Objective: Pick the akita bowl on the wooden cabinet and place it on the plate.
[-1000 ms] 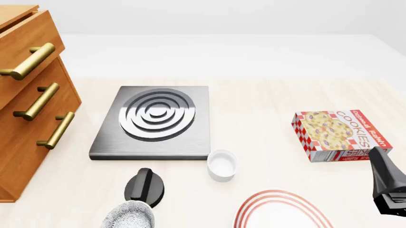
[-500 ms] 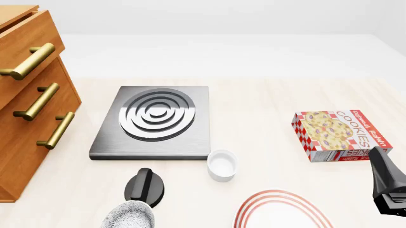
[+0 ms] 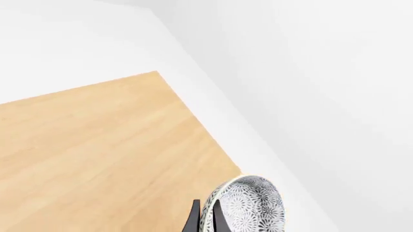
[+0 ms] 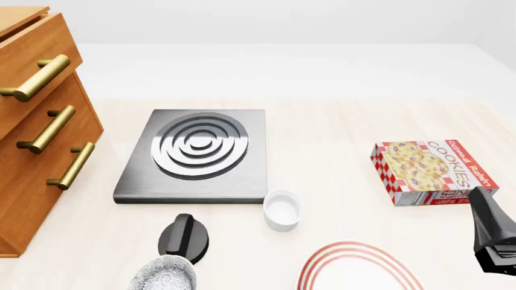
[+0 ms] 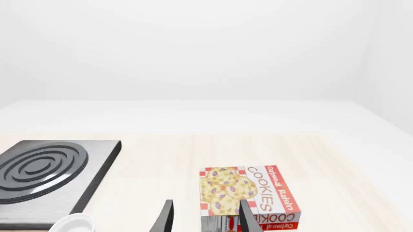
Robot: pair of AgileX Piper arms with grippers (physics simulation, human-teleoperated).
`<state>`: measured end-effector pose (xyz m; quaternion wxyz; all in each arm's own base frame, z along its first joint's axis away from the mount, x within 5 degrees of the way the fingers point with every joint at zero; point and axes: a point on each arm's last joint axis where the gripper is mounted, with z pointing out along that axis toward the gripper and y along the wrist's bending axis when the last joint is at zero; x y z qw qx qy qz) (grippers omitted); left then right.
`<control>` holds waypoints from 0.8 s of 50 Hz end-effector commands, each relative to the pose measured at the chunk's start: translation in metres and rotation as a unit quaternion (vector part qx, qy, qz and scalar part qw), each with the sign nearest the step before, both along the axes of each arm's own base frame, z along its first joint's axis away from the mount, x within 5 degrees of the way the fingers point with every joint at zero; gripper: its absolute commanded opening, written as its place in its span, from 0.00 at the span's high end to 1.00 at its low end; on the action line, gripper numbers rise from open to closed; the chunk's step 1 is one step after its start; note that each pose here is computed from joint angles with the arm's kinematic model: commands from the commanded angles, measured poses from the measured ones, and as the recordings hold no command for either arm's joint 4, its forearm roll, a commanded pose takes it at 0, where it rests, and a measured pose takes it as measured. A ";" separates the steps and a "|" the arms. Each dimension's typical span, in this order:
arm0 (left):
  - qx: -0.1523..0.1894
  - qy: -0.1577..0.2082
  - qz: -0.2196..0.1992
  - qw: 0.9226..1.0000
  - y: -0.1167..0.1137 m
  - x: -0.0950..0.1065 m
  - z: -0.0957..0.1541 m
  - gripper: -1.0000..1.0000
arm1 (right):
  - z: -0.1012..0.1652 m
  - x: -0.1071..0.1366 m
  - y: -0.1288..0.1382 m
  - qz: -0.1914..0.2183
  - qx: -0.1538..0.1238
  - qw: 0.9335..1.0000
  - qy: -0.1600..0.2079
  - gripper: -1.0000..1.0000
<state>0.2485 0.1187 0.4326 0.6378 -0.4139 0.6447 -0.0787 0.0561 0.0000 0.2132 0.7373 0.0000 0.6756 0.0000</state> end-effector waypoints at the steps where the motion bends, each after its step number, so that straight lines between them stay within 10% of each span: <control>1: -0.008 -0.007 -0.033 0.999 -0.019 0.004 0.000 1.00 | 0.000 0.000 0.000 0.000 0.000 1.000 0.000 0.00; 40: 0.005 0.012 -0.131 0.991 -0.069 0.012 -0.007 1.00 | 0.000 0.000 0.000 0.000 0.000 1.000 0.000 0.00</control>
